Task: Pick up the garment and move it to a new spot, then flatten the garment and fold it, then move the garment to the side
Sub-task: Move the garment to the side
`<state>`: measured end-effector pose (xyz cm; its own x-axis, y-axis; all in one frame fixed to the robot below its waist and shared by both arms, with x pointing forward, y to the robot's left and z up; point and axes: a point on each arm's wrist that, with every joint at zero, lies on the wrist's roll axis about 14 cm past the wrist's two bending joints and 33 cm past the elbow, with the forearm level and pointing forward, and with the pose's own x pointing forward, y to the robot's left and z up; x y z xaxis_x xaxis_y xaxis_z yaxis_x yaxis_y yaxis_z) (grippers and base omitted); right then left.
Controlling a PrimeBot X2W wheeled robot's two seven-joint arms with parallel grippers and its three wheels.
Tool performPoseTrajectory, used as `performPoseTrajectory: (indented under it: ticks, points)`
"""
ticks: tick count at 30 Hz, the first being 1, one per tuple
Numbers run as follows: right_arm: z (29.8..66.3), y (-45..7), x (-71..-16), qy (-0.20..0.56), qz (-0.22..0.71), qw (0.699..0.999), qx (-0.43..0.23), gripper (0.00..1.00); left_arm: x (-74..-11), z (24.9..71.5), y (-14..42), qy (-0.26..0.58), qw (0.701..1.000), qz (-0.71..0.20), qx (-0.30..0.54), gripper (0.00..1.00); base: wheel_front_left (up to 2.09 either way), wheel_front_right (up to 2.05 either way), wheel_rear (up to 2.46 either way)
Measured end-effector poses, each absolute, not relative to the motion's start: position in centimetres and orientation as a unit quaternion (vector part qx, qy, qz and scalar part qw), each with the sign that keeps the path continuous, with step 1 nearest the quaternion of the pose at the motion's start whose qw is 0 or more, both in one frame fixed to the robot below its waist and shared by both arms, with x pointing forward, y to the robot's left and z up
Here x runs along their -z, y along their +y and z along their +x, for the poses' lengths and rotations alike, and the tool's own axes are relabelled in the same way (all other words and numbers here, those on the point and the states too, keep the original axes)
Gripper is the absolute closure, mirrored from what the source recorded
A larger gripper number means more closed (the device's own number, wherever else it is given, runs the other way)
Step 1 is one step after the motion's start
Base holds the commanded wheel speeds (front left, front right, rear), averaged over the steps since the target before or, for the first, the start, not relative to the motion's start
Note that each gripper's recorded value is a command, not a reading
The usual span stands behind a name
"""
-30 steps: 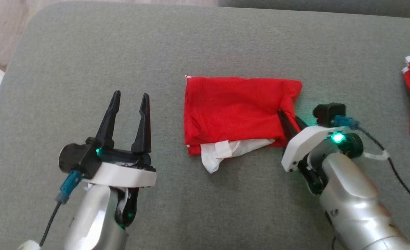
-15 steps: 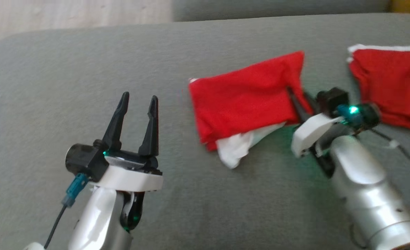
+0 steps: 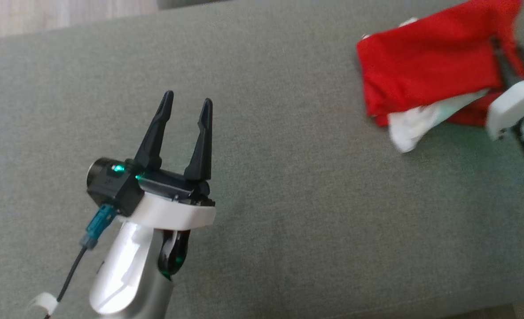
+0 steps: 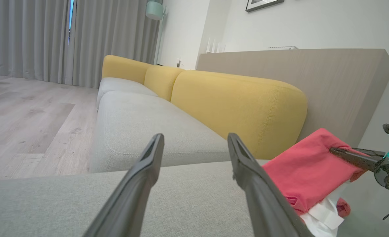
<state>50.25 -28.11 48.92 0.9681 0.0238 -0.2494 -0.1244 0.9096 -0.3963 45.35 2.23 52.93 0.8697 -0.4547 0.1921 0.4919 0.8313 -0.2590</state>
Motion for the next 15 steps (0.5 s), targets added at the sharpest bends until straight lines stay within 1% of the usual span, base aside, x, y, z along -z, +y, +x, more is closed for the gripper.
performPoseTrajectory:
  ticks: [6, 9, 13, 14, 15]
  points:
    - [50.8, -33.2, -48.2, 0.156, -0.226, 0.962, 0.014, 1.00, -51.6, 46.4, 1.4, -0.048, 0.953, -0.156, 0.257, 0.00, 0.00, 0.00, 0.00]
    - [51.1, -35.4, -47.5, 0.175, -0.233, 0.956, 0.038, 1.00, -51.0, 47.0, 2.1, -0.044, 0.955, -0.153, 0.249, 0.00, 0.00, 0.00, 0.00]
    - [51.5, -35.8, -46.2, 0.190, -0.232, 0.953, 0.044, 1.00, -50.2, 47.4, 2.9, -0.036, 0.959, -0.148, 0.239, 0.00, 0.00, 0.00, 0.00]
    - [51.6, -35.9, -45.9, 0.193, -0.233, 0.952, 0.046, 0.89, -50.1, 47.5, 3.1, -0.036, 0.960, -0.147, 0.237, 0.00, 0.00, 0.00, 0.00]
    - [51.7, -36.0, -45.7, 0.195, -0.234, 0.951, 0.048, 0.00, -50.1, 47.6, 3.3, -0.035, 0.960, -0.147, 0.235, 0.00, 0.00, 0.00, 0.00]
